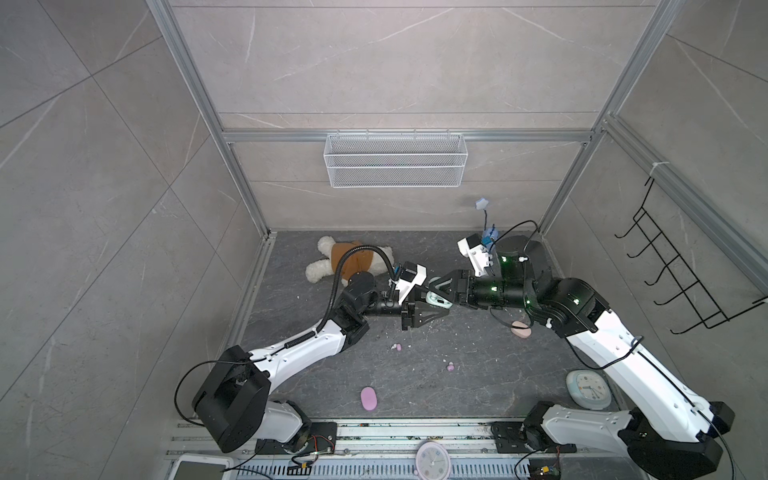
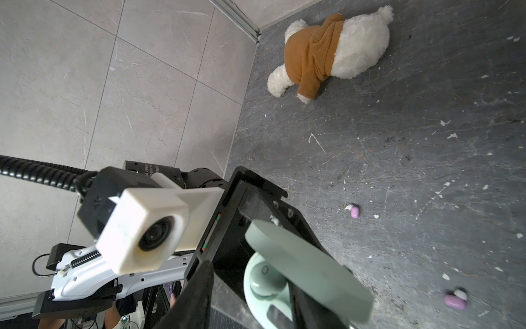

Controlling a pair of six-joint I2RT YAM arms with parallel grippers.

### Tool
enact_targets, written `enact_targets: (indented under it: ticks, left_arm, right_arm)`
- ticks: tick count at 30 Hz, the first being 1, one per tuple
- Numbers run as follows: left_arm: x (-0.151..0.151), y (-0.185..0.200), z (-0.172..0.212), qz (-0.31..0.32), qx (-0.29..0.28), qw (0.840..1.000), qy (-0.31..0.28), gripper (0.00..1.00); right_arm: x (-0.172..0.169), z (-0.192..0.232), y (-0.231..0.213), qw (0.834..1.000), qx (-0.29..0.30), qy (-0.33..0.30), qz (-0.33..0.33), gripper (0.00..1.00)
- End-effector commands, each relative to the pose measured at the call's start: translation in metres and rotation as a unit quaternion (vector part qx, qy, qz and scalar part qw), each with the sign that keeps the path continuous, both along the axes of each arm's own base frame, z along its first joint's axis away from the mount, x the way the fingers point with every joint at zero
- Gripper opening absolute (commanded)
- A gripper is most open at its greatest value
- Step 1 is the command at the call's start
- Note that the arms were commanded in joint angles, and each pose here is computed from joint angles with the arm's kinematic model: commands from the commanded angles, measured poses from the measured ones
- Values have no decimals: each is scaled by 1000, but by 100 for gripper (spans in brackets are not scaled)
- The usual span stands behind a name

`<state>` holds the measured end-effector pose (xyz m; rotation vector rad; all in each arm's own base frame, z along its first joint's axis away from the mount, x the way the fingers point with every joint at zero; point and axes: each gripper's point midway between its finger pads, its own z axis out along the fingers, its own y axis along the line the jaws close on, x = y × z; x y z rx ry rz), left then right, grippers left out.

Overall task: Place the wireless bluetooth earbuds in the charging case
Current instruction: 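Press the mint earbud down into the empty slot with the right gripper, then push the mint case lid down shut with the right gripper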

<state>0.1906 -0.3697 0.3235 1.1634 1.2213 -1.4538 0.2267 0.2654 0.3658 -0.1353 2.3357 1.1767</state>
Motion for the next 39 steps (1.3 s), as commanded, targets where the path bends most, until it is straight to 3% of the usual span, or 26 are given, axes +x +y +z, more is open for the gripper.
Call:
enact_targets:
  ticks: [1,19,26,30,39]
  left_arm:
    - [-8,5,36,-2,-43,997,-58,25]
    - [-4,5,21,12,-22,999,-44,25]
    - [-8,9,17,13,-13,999,-42,25]
    - [-12,9,18,12,-9,999,-48,25]
    - [-15,9,20,11,-12,998,-53,25]
  right_arm:
    - [-5,6,1,1000,-1,-8,12,46]
    - [-26,33,-25,999,-28,-17,-3,46]
    - [2,19,-56,992,-102,15,-70,41]
    - [21,20,-52,993,-98,26,-68,33]
    - [30,11,-30,995,-88,48,-27,28]
